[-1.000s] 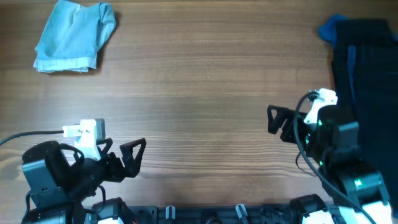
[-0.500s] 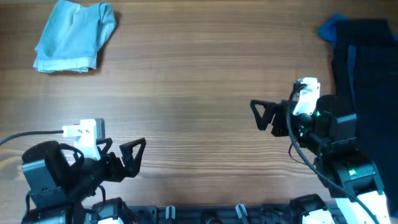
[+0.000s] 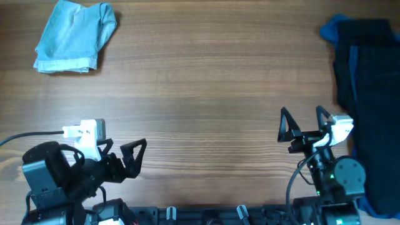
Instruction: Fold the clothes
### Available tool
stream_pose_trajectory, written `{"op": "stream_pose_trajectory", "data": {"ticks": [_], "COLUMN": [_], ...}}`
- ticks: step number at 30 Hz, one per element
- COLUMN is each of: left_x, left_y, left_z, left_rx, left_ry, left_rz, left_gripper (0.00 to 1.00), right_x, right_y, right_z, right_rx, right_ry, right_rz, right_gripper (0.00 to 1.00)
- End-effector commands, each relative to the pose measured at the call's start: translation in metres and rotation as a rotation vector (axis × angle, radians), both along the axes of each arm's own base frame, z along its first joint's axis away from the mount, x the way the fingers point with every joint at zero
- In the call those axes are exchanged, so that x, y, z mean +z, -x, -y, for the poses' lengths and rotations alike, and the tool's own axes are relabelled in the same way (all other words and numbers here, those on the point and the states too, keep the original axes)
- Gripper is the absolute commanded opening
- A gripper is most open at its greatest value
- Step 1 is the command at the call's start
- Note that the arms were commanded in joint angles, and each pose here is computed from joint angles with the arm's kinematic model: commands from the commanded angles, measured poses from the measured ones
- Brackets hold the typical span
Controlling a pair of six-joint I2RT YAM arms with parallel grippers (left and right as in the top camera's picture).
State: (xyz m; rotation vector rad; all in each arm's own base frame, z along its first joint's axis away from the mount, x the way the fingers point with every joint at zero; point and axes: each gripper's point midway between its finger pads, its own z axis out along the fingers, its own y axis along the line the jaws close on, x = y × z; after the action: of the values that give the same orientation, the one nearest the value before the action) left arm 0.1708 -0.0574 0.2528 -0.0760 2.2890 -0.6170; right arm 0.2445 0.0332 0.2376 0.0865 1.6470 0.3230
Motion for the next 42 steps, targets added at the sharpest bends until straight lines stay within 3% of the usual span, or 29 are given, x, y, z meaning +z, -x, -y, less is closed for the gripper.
{"op": "stream_pose_trajectory", "data": {"ticks": [1,7,13,24,42], "left_x": [-0.001,-0.001,-0.001,-0.002,-0.002], "left_y": [0.000,0.000,0.000,0.000,0.000], "left_z": [0.000,0.000,0.000,0.000,0.000], "left_rx": [-0.013,-0.013,-0.013,-0.013,-0.013], "left_ry": [-0.016,-0.016,-0.015,-0.015,-0.015], "left_rz": [0.007,0.007,0.007,0.002,0.003], "left_gripper": [1.00,1.00,1.00,1.00,1.00], "right_x": [-0.011,-0.022,-0.017,-0.061,-0.062], "right_y": [-0.002,0.003,0.006,-0.002,-0.002], "right_z": [0.002,0.022,0.034,0.032,0.033], "right_rx": [-0.004,-0.086,-0.138,-0.116,-0.116], "right_ry": [0.021,0.033,0.207,0.251,0.254], "right_rz": [0.070,0.140,0.180,0.101,0.095], "right_gripper": [1.00,1.00,1.00,1.00,0.99]}}
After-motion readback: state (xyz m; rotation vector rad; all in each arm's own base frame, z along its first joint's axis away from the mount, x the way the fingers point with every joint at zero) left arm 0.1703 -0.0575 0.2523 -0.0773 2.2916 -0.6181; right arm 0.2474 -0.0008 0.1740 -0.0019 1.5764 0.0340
